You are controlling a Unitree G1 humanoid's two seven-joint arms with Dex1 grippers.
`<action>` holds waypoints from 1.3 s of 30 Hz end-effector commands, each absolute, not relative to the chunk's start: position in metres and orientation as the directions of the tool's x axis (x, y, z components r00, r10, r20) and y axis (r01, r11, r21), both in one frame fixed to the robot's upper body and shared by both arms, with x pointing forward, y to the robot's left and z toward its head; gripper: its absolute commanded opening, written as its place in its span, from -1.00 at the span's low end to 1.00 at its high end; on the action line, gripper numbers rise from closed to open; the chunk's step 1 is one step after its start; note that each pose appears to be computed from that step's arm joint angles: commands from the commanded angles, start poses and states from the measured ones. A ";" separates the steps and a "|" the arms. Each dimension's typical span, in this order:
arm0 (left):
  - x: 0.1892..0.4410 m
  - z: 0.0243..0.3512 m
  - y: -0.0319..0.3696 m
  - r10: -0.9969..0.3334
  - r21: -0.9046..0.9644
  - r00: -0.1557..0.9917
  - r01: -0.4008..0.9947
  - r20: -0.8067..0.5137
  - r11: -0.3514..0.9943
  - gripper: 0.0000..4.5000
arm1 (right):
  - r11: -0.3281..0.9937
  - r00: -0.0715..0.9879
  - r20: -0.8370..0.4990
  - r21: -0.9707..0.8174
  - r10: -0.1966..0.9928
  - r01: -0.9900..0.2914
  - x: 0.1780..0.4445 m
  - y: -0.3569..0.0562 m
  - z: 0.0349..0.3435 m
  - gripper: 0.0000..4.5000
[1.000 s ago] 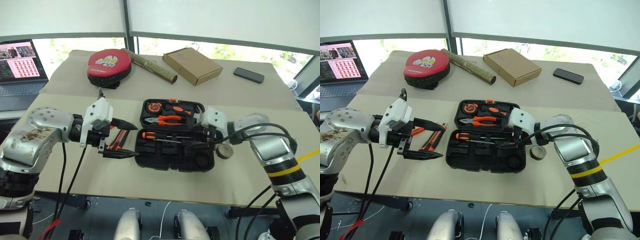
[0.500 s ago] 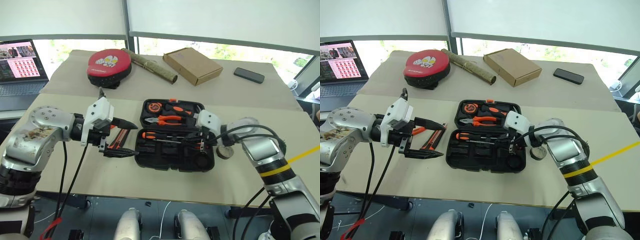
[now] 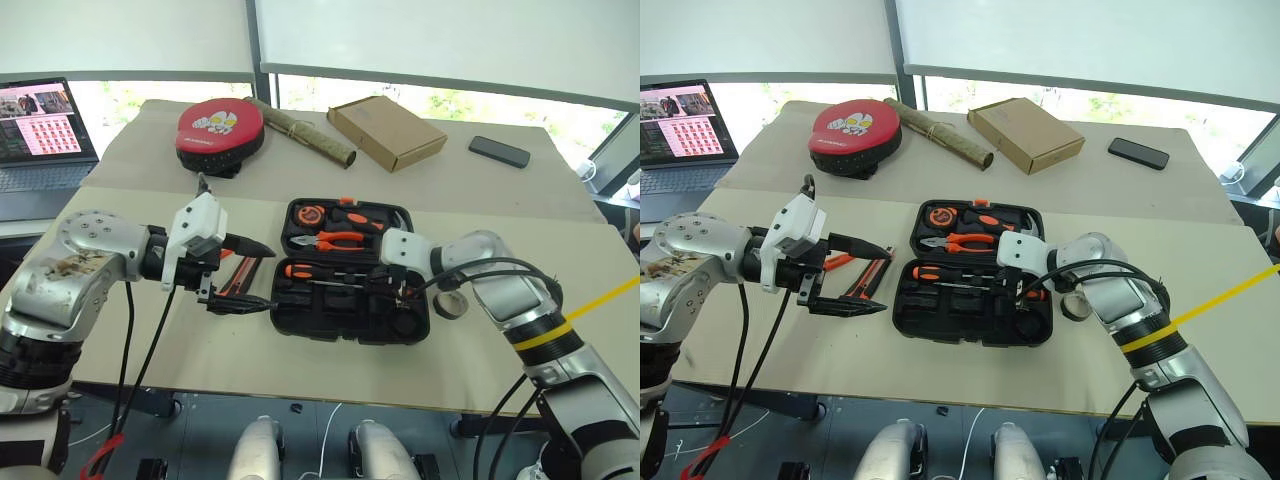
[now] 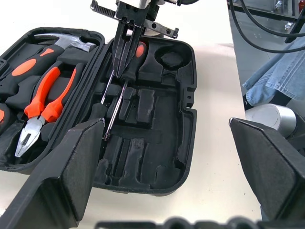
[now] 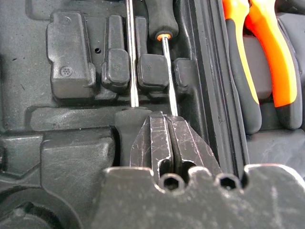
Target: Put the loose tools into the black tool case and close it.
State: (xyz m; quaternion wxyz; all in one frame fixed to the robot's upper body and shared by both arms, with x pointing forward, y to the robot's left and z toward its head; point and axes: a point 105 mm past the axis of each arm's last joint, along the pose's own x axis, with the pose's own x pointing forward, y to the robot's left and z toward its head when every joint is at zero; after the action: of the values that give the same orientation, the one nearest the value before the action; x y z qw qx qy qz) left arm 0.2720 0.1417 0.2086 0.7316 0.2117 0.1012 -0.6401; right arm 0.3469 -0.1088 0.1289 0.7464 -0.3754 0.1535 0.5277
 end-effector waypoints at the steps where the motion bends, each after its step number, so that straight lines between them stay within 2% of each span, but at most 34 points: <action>1: 0.272 0.216 0.141 -0.895 0.224 0.170 0.971 -0.412 0.082 1.00 | 0.202 0.402 -0.554 -0.387 0.729 -0.900 0.347 -0.104 0.157 -0.98; 5: 0.277 0.209 0.150 -0.879 0.228 0.219 0.965 -0.424 0.131 1.00 | 0.256 0.415 -0.445 -0.373 0.794 -0.892 0.347 -0.099 0.190 -0.98; 8: 0.281 0.206 0.172 -0.841 0.220 0.340 0.938 -0.421 0.270 1.00 | 0.270 0.380 -0.343 -0.329 0.859 -0.905 0.335 -0.100 0.216 -0.98; 11: 0.280 0.199 0.198 -0.781 0.209 0.466 0.885 -0.415 0.417 1.00 | 0.197 0.267 -0.263 -0.266 0.927 -0.944 0.308 -0.099 0.237 -0.70; 13: 0.276 0.192 0.218 -0.727 0.202 0.548 0.834 -0.413 0.514 1.00 | 0.131 0.188 -0.230 -0.244 0.955 -0.961 0.289 -0.098 0.246 -0.40; 15: 0.255 0.175 0.261 -0.608 0.177 0.658 0.730 -0.444 0.661 1.00 | 0.063 0.117 -0.213 -0.246 0.970 -0.967 0.270 -0.097 0.255 -0.09; 16: 0.244 0.169 0.275 -0.557 0.175 0.690 0.687 -0.463 0.706 1.00 | 0.050 0.106 -0.214 -0.249 0.971 -0.967 0.265 -0.097 0.255 0.10; 18: 0.226 0.160 0.295 -0.484 0.176 0.724 0.627 -0.492 0.759 1.00 | 0.051 0.109 -0.222 -0.251 0.969 -0.967 0.262 -0.096 0.251 0.37; 22: 0.216 0.155 0.309 -0.424 0.197 0.739 0.589 -0.524 0.784 1.00 | 0.087 0.144 -0.219 -0.249 0.965 -0.965 0.264 -0.097 0.244 0.96; 28: 0.251 0.159 0.309 -0.432 0.248 0.703 0.644 -0.565 0.724 1.00 | 0.137 0.194 -0.219 -0.250 0.956 -0.958 0.266 -0.099 0.238 0.96; 35: 0.325 0.163 0.305 -0.400 0.284 0.591 0.745 -0.701 0.603 1.00 | 0.220 0.279 -0.227 -0.254 0.933 -0.942 0.249 -0.108 0.227 0.96; 39: 0.353 0.162 0.292 -0.401 0.229 0.495 0.803 -0.771 0.550 1.00 | 0.275 0.330 -0.212 -0.250 0.920 -0.928 0.238 -0.110 0.221 0.96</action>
State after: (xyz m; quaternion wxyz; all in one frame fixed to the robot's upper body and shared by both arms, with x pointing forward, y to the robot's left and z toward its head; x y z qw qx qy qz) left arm 0.3521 0.2867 0.1664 0.8294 0.2841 0.3111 -0.3668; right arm 0.2454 -0.1113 0.2096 0.7947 -0.1578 0.0379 0.5849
